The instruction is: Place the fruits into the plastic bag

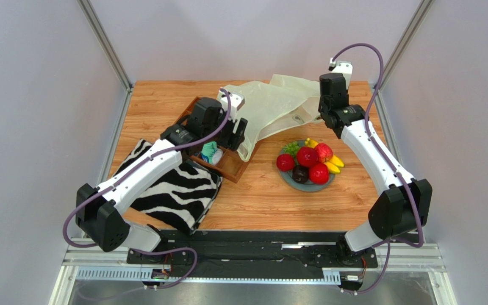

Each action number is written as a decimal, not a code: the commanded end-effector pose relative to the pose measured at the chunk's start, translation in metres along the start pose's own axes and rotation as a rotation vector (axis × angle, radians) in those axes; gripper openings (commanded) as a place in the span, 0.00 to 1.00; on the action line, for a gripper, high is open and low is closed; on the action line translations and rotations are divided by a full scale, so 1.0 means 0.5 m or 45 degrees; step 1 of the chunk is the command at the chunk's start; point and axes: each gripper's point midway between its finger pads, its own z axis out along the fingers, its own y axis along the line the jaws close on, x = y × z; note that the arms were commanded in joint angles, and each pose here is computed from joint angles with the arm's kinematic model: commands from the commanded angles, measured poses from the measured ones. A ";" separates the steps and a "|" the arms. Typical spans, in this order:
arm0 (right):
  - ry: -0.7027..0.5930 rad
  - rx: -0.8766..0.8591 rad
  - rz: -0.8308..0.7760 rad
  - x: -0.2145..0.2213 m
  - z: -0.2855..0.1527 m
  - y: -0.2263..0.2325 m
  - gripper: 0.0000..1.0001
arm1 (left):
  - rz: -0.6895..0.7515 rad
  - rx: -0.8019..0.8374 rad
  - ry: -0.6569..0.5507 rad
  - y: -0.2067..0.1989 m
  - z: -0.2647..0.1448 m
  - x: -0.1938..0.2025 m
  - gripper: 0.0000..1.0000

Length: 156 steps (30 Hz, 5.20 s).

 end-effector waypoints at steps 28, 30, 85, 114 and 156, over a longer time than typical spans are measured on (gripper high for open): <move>-0.017 -0.180 0.121 -0.017 -0.073 0.012 0.00 | -0.133 -0.126 0.098 -0.054 0.113 0.112 0.70; -0.013 -0.181 0.121 -0.015 -0.072 0.013 0.00 | -0.146 -0.084 0.063 -0.066 0.123 0.102 0.68; -0.058 -0.631 0.243 0.012 -0.281 0.041 0.91 | -0.455 0.330 -0.240 0.081 -0.006 -0.110 0.00; 0.275 -0.524 0.277 0.307 -0.221 0.037 0.86 | -0.471 0.329 -0.212 0.073 -0.031 -0.107 0.00; 0.321 -0.414 0.310 0.337 -0.101 0.094 0.81 | -0.483 0.366 -0.192 0.065 -0.028 -0.106 0.00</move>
